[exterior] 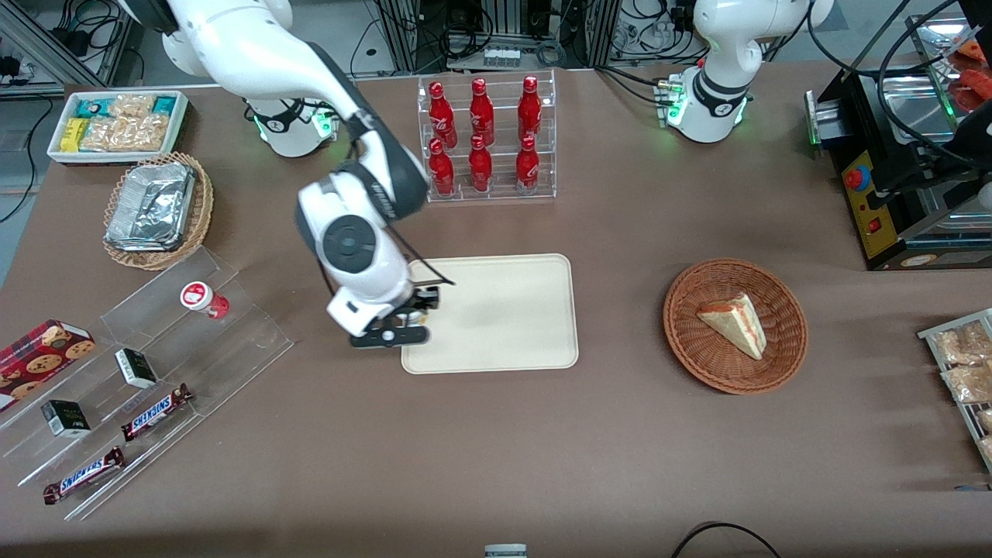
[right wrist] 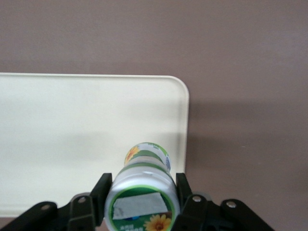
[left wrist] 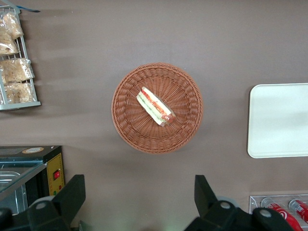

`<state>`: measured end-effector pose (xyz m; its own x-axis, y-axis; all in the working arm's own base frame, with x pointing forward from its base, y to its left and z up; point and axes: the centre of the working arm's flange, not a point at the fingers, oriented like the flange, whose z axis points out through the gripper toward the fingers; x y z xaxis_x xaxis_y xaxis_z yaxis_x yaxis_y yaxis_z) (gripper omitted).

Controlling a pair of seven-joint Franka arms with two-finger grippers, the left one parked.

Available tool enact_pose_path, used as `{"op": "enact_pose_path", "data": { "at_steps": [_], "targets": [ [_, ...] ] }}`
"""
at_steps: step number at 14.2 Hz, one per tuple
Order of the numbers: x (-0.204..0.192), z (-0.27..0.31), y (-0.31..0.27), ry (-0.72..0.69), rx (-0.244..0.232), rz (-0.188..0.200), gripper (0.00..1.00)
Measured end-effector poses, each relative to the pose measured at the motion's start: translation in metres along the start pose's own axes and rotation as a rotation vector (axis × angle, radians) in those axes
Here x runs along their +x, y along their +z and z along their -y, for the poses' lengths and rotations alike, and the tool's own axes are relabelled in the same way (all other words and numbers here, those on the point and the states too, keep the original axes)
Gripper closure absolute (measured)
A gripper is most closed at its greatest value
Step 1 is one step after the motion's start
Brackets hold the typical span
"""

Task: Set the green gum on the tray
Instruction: 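Lower the held gum bottle onto the center of the cream tray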

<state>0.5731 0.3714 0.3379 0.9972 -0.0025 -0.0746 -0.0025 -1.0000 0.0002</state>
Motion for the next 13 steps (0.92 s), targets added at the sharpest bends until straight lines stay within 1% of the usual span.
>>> {"op": "enact_pose_path", "data": {
  "at_steps": [3,8,11,13],
  "targets": [
    [-0.001,0.040,0.022,0.066,-0.002,-0.016,0.41],
    [-0.006,0.077,0.062,0.114,0.024,-0.056,0.41],
    [-0.010,0.089,0.079,0.130,0.034,-0.067,0.41],
    [-0.015,0.094,0.087,0.133,0.033,-0.060,0.41]
  ]
}}
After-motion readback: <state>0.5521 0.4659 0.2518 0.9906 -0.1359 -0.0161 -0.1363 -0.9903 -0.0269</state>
